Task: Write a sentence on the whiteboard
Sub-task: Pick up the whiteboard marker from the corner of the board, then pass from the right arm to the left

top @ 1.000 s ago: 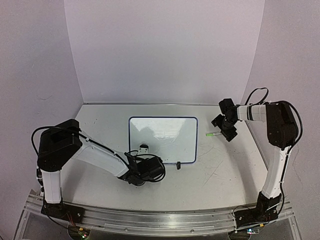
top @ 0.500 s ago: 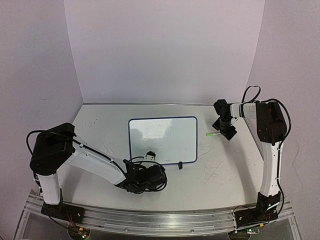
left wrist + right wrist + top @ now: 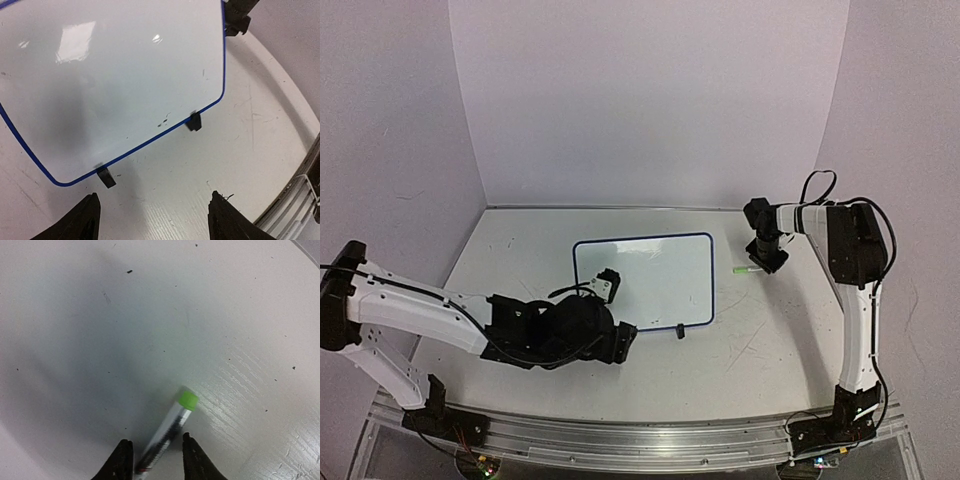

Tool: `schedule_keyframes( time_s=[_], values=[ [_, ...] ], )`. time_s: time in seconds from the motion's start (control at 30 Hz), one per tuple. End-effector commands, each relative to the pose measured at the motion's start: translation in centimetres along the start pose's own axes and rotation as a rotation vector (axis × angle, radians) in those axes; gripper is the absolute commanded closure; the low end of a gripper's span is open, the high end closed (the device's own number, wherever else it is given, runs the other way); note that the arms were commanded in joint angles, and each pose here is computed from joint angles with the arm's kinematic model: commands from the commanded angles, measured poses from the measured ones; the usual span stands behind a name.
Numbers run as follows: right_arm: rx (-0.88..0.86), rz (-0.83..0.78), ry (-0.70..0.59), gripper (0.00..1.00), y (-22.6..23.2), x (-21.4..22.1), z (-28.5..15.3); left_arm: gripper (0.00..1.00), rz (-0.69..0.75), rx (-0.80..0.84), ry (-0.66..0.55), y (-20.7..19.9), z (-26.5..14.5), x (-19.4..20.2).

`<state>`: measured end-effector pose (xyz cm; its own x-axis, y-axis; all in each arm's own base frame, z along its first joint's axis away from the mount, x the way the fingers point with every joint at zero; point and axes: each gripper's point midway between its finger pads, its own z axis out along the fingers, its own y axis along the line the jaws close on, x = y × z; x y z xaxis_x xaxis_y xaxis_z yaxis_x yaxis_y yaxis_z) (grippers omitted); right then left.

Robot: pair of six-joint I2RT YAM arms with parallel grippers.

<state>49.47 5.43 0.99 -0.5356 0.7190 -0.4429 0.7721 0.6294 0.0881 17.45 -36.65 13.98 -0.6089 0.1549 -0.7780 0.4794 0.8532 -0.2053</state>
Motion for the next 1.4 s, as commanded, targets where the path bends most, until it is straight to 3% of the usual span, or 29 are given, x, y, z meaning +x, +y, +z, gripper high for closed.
schedule_keyframes(
  time_s=[0.0,0.1,0.3,0.47,0.63,0.73,0.9,1.17,1.37],
  values=[
    [0.047,0.018,0.075,0.86,-1.7,2.5,0.8,0.23,0.023,0.12,-0.122,-1.8,-3.4,-4.7],
    [0.032,0.001,0.054,1.0,-1.9,1.9,-0.2,0.2,0.016,0.172,-0.176,-2.4,-4.8,-7.1],
    [-0.131,-0.124,-0.127,1.0,-2.9,-2.3,-7.9,0.17,-0.096,0.362,-0.213,-1.8,-5.4,-11.7],
    [-0.563,-0.439,-0.244,1.0,-3.1,-1.0,-18.0,0.15,-0.114,0.596,-0.209,-4.4,-6.5,-14.2],
    [-1.057,-0.68,-0.282,1.0,-3.1,5.0,-29.8,0.15,-0.064,0.763,-0.13,-8.8,-5.1,-14.8],
    [-1.294,-0.678,-0.245,1.0,-2.5,8.0,-35.5,0.16,-0.043,0.874,-0.114,-11.0,-4.8,-14.8],
    [-1.503,-0.576,-0.228,1.0,-1.2,9.3,-41.4,0.18,-0.045,0.994,-0.089,-12.7,-3.9,-13.5],
    [-1.696,-0.517,-0.157,1.0,0.9,11.9,-45.9,0.2,-0.114,1.086,-0.16,-13.4,-4.5,-14.3],
    [-1.762,-0.482,-0.117,1.0,2.0,14.3,-47.8,0.23,-0.157,1.06,-0.217,-13.3,-3.4,-15.5]
  ],
)
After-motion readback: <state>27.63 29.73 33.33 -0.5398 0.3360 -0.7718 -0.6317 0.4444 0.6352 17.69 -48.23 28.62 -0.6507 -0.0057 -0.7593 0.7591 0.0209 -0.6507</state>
